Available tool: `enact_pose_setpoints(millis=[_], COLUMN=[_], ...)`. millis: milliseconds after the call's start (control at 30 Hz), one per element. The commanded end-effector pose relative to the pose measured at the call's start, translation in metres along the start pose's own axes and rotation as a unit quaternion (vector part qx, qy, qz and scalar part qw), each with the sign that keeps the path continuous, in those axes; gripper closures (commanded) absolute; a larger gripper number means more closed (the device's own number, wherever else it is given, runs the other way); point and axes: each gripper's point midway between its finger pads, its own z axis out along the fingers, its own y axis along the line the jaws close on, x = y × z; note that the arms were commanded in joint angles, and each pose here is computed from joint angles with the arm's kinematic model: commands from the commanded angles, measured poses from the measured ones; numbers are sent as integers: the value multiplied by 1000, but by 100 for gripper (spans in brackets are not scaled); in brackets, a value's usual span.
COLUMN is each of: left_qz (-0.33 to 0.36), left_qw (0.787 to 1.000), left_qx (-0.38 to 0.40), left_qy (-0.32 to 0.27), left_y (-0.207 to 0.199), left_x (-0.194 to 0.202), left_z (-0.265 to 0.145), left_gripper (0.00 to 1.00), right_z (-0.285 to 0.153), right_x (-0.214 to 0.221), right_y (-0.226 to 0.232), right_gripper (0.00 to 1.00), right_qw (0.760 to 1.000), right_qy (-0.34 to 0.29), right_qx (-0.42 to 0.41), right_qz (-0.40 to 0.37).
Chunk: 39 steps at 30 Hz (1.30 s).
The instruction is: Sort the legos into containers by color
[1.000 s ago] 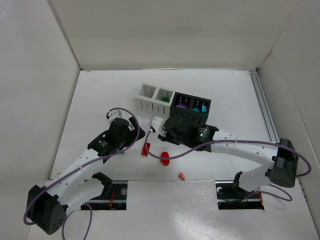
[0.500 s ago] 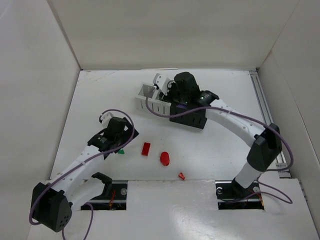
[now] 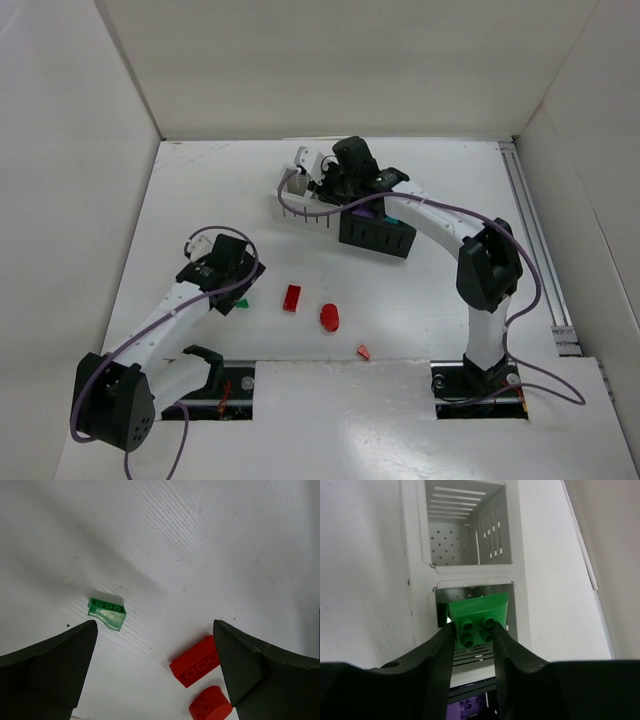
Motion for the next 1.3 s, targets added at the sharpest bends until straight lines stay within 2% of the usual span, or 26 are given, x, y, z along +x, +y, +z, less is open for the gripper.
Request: enact_pose_setpoints(millis=[0,33,67,167,200,267,333,467,700,1000,1167,1200,1267], left_qz=[-30,-30,-29,-32,-31,-26,-24,-20,-25,-39,-46,-51,-47], left_qw=[999,999,999,999,998,998,998,997,996,994,993,992,991], left_qx=[-18,-18,-22,-30,-35,-50,-56,-70,-84,-101,-111,-115,-128], left_qy=[-27,-27,-25,-32,-30,-24,-16,-6,-1,15,5,6,6], left_y=[8,8,11,13,14,20,21,24,31,43,47,48,52], left_x=[-11,-11,-9,-11,-10,-7,-4,1,6,19,17,18,19], left_z=[-6,-6,-4,-2,0,3,6,10,16,27,32,34,37], left_gripper=[0,0,0,0,0,0,0,7,26,36,46,53,58], right_z=[-10,-11,-11,-9,-12,-18,-30,-55,-89,-120,-130,-130,-134], right_x=[-26,-24,-26,-24,-23,-27,-31,-28,-9,19,29,29,33], right_y=[-20,-24,-24,-19,-18,-20,-20,-28,-27,-31,-34,-34,-37], right_gripper=[60,58,45,22,16,13,11,11,9,9,8,8,8], right_qw=[999,999,999,998,998,998,998,997,996,993,991,991,990], right_qy=[-43,-43,-50,-56,-56,-62,-69,-69,-43,-12,-6,-6,-2], right_qx=[18,18,17,1,1,5,11,38,76,120,131,131,139], right_qz=[-7,-5,-6,-3,-3,-5,-7,-6,3,21,26,26,33])
